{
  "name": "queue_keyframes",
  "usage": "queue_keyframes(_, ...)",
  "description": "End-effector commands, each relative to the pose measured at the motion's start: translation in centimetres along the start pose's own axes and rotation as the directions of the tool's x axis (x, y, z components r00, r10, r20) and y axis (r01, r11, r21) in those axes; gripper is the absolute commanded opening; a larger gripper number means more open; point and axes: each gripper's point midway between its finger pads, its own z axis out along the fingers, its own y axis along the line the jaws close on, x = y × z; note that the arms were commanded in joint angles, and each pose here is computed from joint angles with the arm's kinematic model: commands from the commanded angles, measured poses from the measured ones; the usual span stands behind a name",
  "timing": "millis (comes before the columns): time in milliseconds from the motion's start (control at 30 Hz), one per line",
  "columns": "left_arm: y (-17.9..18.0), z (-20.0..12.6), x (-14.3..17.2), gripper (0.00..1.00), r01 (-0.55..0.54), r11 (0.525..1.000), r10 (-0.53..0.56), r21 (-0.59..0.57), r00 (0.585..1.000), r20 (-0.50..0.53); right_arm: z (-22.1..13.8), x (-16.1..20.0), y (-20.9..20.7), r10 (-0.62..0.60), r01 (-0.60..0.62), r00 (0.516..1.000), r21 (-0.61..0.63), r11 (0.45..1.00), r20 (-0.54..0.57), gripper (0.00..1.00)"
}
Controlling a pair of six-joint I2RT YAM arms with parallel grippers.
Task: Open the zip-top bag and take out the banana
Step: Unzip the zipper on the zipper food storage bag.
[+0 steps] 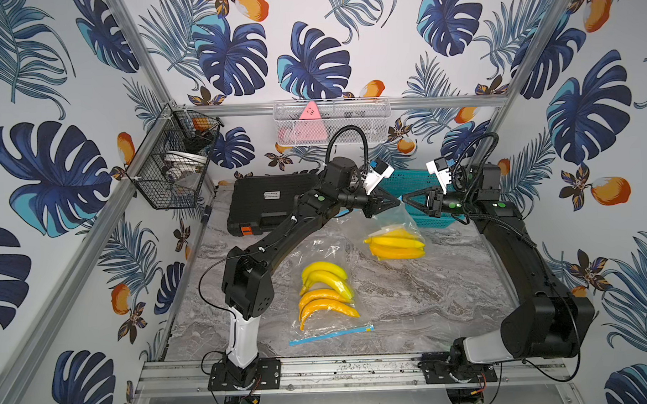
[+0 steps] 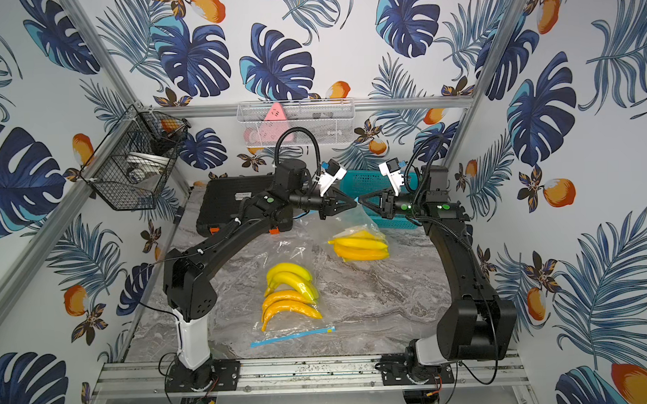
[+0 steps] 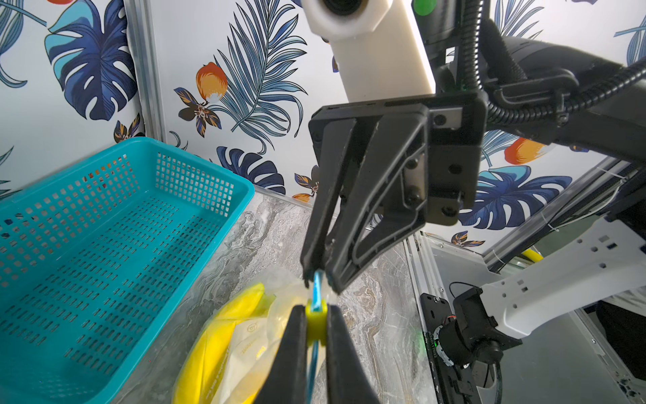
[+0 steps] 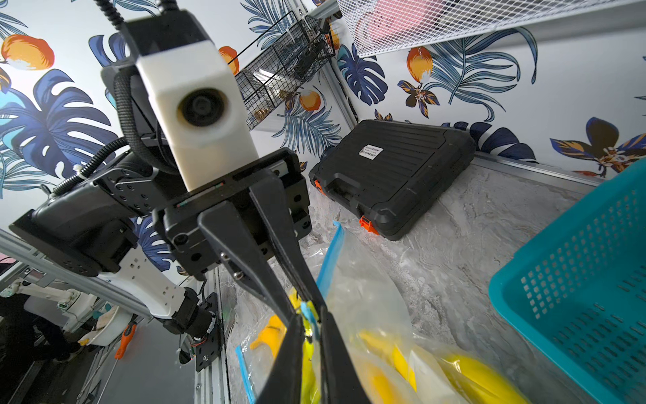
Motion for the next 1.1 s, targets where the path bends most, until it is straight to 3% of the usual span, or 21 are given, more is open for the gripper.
queue_keyframes(0,-0.3,-0.1,-1.2,0.0,-0.039,0.999,0.038,0.018,0.999,0.039,0.2,-0.1,0.6,-0.014,0.014,1.0,-0.026,1.0,-0.006,0.14)
queue_keyframes(233,-0.3,0.0,-1.2,0.0,-0.038,0.999,0.037,0.016,0.999,0.039,0.5,0.0,0.7,-0.012,0.011,1.0,-0.036,0.999,-0.015,0.11)
queue_keyframes(367,-0.2,0.0,-1.1,0.0,-0.038,0.999,0.038,0.015,0.999,0.038,0.6,0.0,0.7,-0.007,0.006,1.0,-0.04,0.999,-0.016,0.01)
queue_keyframes(633,-0.1,0.0,-0.9,0.0,-0.034,0.999,0.034,0.014,0.999,0.034,0.6,-0.7,0.8,0.005,-0.004,1.0,-0.052,0.999,0.016,0.0)
queue_keyframes(1067,0.8,-0.6,1.1,0.0,-0.007,1.0,0.007,-0.018,1.0,0.007,-2.4,-4.6,0.3,0.022,-0.016,0.972,-0.026,1.0,0.234,0.0)
